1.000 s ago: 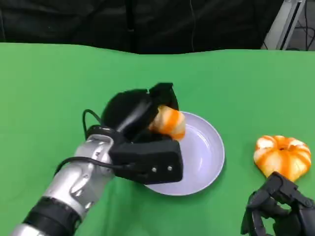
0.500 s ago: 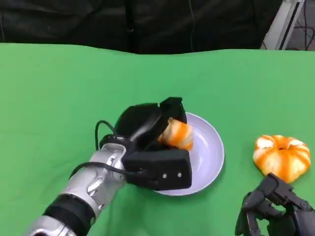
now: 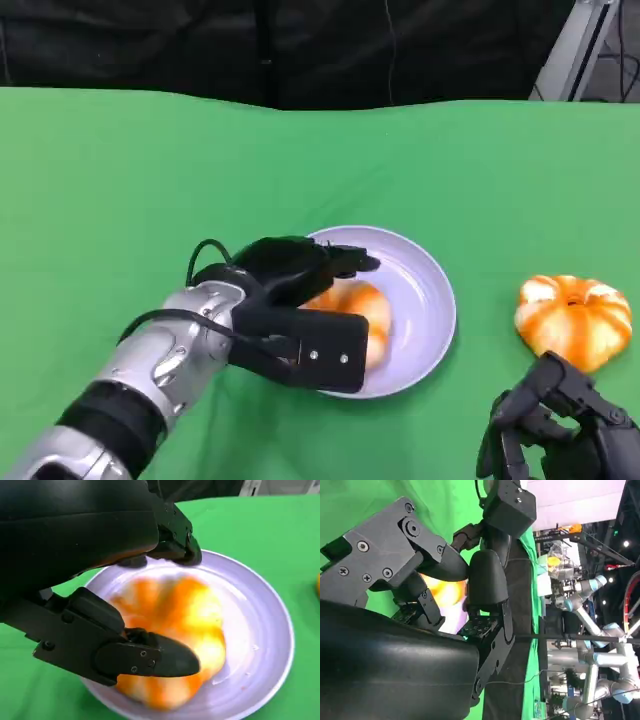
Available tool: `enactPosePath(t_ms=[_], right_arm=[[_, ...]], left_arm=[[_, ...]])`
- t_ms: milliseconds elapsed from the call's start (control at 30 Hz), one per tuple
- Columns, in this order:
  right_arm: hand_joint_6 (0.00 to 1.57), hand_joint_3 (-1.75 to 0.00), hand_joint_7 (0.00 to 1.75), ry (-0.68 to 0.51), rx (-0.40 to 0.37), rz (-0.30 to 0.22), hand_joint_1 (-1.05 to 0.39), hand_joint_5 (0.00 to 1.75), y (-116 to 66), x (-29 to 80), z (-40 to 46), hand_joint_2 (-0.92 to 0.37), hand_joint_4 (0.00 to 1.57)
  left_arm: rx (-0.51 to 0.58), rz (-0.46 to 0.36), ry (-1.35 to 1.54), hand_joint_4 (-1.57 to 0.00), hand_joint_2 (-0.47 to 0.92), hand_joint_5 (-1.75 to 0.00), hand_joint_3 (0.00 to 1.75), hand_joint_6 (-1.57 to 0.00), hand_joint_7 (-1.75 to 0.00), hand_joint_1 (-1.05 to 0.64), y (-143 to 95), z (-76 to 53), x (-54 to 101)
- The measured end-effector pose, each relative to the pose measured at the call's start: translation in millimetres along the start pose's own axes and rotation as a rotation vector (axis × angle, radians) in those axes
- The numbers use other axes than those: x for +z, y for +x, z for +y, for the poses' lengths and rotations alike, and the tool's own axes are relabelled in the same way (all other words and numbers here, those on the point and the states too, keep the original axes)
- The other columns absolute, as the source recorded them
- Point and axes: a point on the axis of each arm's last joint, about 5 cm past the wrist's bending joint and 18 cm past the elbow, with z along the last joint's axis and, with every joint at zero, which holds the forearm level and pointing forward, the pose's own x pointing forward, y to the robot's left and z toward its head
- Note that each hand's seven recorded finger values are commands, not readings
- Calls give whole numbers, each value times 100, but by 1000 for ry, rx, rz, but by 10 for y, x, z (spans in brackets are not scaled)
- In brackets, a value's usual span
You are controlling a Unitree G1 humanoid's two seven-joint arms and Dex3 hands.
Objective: Grasp the bread from the table and place it into the plate.
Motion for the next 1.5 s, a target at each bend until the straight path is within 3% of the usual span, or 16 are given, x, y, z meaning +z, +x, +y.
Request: enactPosePath(t_ms=[367, 500, 533, 633, 667, 700, 733, 767, 833, 900, 933, 967, 1000, 1033, 1133, 1500], right_arm=[[75, -134, 161, -7, 5, 0, -14, 175, 7, -1, -2, -48, 85], [76, -134, 161, -11, 6, 1, -15, 175, 10, -2, -7, -47, 85], [76, -134, 161, -12, 6, 1, -15, 175, 10, -1, -9, -47, 85], [75, -134, 162, -17, 7, 2, -14, 175, 9, 0, -16, -47, 85], [75, -134, 162, -18, 8, 2, -14, 175, 9, 0, -19, -47, 85], [75, -134, 162, -19, 8, 3, -13, 175, 9, -1, -21, -47, 85], [75, -133, 162, -19, 10, 2, -13, 175, 14, -1, -20, -47, 85], [76, -133, 162, -20, 11, 1, -12, 175, 17, -1, -19, -47, 85], [76, -134, 161, -21, 11, 1, -12, 175, 20, -2, -20, -48, 85], [76, -134, 161, -21, 12, 2, -12, 175, 20, -5, -23, -48, 85], [76, -133, 161, -21, 12, 3, -12, 175, 21, -6, -23, -48, 85], [76, -133, 161, -20, 15, 3, -13, 175, 26, -7, -21, -48, 85], [76, -133, 161, -20, 17, 1, -13, 175, 28, -7, -20, -48, 85], [76, -133, 161, -19, 17, 2, -13, 175, 28, -7, -20, -48, 85], [76, -133, 161, -17, 13, 4, -13, 175, 21, -7, -26, -48, 86], [77, -134, 160, -14, 13, 3, -13, 175, 21, -6, -26, -47, 86]], left_arm=[[29, -27, -6, 0, 92, 0, 69, 0, 0, -105, -64, -1, -19], [101, -61, -82, -1, 92, 0, 54, -13, -4, -99, -129, 16, -11], [130, -76, -110, -7, 92, -3, 50, -19, -5, -94, -150, 34, -2], [229, -95, -241, -60, 92, -16, 27, -56, -8, -48, -236, 91, 9], [267, -97, -293, -66, 92, -17, 24, -60, -8, -42, -265, 111, 16], [293, -97, -331, -80, 92, -23, 25, -73, -13, -23, -280, 127, 24], [323, -94, -382, -92, 92, -30, 28, -86, -16, -7, -311, 138, 22], [357, -89, -446, -96, 92, -33, 30, -90, -17, -2, -351, 140, 18], [404, -70, -587, -84, 88, -94, 51, -106, -28, 4, -440, 109, -2], [418, -51, -715, -78, 87, -112, 56, -109, -31, 5, -537, 53, -31], [413, -37, -756, -81, 72, -147, 91, -105, -81, 1, -575, 22, -49], [400, -31, -811, -82, 63, -160, 109, -97, -111, -1, -629, -2, -81], [388, -43, -874, -82, 58, -167, 118, -91, -129, -2, -702, -20, -116], [377, -61, -935, -85, 58, -171, 121, -84, -150, -5, -783, -31, -151], [341, -102, -1136, -87, 58, -174, 122, -80, -164, -7, -1034, -55, -249], [312, -109, -1212, -87, 59, -175, 121, -79, -167, -7, -1144, -33, -263]])
